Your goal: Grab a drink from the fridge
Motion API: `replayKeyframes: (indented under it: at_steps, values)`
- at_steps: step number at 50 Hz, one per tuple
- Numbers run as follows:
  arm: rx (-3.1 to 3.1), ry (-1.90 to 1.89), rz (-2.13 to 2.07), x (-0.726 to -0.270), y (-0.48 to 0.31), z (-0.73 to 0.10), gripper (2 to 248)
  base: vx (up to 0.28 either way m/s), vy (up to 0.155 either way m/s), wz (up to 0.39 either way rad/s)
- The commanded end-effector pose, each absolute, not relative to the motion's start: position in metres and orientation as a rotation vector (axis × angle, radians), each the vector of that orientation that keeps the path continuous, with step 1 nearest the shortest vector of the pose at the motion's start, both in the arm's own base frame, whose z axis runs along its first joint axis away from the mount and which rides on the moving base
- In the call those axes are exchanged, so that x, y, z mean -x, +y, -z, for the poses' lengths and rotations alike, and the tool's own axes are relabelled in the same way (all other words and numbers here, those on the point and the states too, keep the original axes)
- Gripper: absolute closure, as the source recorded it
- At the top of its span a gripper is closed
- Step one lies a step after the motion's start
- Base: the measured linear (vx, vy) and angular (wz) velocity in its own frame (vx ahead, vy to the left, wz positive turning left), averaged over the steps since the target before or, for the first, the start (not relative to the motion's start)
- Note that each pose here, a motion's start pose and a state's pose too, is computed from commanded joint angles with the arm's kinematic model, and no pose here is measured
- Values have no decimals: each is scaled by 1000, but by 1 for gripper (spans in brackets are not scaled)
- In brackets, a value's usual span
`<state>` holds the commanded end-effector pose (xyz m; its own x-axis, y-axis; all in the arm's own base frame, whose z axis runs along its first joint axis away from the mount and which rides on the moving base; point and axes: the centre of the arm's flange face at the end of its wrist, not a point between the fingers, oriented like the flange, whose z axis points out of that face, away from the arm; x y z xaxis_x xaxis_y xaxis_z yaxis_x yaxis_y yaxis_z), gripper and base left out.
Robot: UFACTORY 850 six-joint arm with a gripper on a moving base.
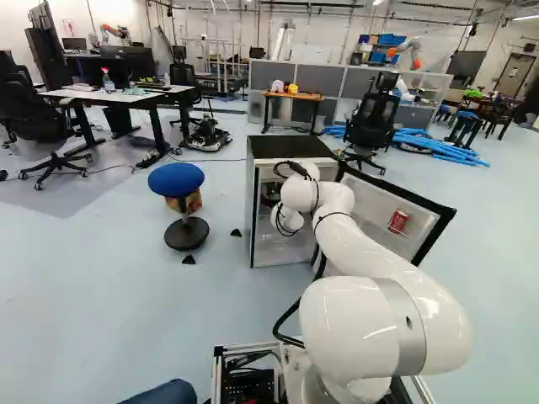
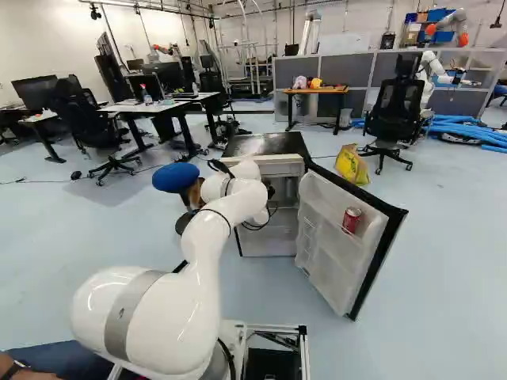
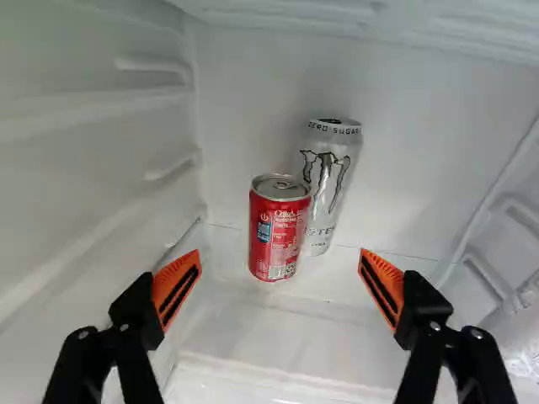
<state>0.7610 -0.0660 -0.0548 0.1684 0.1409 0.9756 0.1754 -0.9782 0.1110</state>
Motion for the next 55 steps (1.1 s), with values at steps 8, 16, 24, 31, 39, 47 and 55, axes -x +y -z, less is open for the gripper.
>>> replayKeyframes:
  at_steps: [8, 16, 24, 31, 39, 47, 55]
  values:
    - [2372, -324, 1994, -763, -66, 56, 3, 0, 0, 0]
    - [2362, -327, 2009, -767, -66, 59, 3, 0, 0, 0]
    - [2350, -329, 2026, -770, -66, 61, 3, 0, 0, 0]
    - [2339, -332, 2042, -773, -66, 63, 3, 0, 0, 0]
    - [2334, -333, 2049, -774, -66, 64, 3, 0, 0, 0]
    - [2334, -333, 2049, -774, -66, 64, 3, 0, 0, 0]
    - [2334, -333, 2049, -774, -66, 64, 11, 0, 0, 0]
